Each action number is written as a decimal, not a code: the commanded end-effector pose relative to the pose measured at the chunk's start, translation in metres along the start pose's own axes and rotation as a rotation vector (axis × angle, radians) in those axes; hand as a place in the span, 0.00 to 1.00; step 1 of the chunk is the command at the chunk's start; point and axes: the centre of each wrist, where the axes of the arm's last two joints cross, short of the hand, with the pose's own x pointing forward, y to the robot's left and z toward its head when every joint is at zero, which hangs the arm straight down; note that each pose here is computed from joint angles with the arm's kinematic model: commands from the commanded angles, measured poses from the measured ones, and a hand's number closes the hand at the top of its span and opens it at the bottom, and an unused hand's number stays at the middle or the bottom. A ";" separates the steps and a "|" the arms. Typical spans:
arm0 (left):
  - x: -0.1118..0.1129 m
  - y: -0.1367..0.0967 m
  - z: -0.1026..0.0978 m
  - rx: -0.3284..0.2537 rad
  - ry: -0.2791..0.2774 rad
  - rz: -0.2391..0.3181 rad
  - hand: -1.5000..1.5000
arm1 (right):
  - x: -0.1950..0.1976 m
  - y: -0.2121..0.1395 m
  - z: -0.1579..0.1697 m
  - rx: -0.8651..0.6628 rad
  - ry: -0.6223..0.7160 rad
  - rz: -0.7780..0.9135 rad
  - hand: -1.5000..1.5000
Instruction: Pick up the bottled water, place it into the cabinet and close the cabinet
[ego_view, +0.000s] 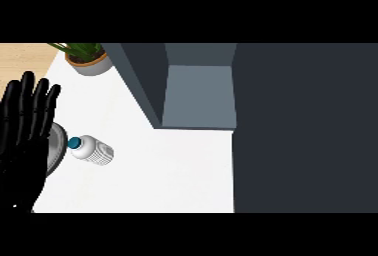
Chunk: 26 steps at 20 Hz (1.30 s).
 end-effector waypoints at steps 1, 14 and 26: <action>-0.025 0.028 -0.005 -0.058 -0.008 0.065 0.00 | 0.001 0.012 -0.005 0.008 0.004 -0.024 0.00; -0.033 0.153 0.005 -0.526 0.201 0.529 0.00 | 0.044 0.025 0.031 0.197 0.038 -0.195 0.00; -0.012 0.227 -0.006 -0.559 0.285 0.556 0.00 | 0.084 0.031 0.044 0.196 0.070 -0.188 0.00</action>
